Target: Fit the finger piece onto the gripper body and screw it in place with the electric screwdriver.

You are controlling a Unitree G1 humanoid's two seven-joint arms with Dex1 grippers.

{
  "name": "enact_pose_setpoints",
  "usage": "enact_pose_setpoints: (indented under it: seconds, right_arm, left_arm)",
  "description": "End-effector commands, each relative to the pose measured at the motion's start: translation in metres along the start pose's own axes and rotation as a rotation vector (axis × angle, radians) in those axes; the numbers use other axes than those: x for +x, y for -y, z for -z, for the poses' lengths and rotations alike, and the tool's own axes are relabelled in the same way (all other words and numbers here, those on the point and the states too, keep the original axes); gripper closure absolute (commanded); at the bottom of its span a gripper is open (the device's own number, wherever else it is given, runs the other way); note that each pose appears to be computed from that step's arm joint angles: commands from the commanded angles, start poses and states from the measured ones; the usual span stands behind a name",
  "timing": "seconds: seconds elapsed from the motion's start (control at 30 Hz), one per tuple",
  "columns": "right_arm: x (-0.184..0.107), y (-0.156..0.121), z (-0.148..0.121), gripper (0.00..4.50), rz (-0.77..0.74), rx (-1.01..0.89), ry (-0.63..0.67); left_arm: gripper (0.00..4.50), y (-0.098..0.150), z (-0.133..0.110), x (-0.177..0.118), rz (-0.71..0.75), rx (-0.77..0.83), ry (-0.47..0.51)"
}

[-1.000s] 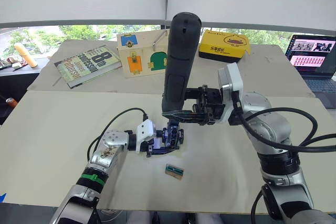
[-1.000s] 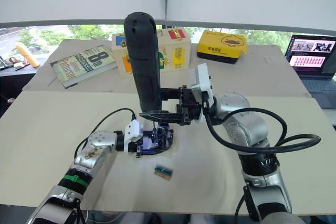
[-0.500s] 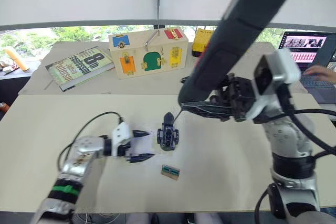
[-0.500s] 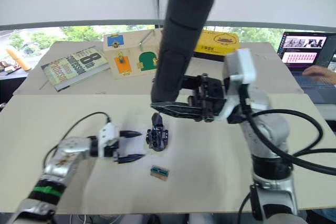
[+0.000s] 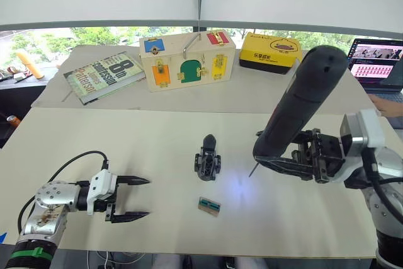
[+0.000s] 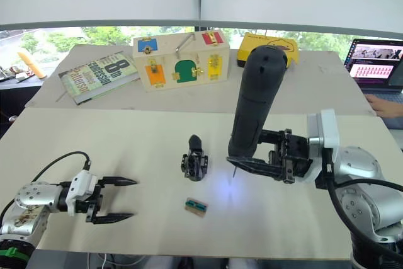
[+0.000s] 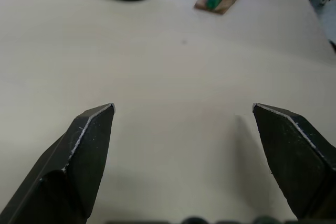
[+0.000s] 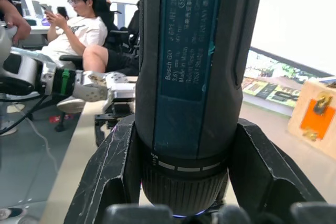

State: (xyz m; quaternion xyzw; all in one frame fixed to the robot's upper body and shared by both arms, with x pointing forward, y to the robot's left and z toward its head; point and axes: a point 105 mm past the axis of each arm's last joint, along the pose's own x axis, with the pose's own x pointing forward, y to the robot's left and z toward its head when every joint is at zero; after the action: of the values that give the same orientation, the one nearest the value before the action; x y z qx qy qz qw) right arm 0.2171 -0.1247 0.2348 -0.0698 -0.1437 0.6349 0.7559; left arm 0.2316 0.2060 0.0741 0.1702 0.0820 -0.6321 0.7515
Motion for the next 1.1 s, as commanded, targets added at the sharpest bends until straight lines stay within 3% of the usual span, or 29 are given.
enact_pose_setpoints:
  seconds: [0.03, 0.27, 0.6, 1.1]
  right_arm:
    - [0.026, -0.016, -0.016, 2.58, -0.091, -0.047, 0.104]
    - [0.055, -0.037, 0.001, 2.58, -0.201, 0.008, 0.132]
    - [0.071, -0.041, 0.026, 2.58, -0.266, 0.005, 0.103]
    - [0.072, -0.042, 0.042, 2.58, -0.235, 0.008, 0.067]
  left_arm:
    - [0.07, 0.004, -0.016, 0.032, 0.034, 0.062, 0.021]
    - [0.07, 0.027, -0.031, 0.077, 0.119, 0.047, 0.049]
    - [0.07, 0.032, -0.029, 0.118, 0.156, 0.025, 0.035]
    - [0.07, 0.036, -0.014, 0.126, 0.204, 0.009, 0.001]
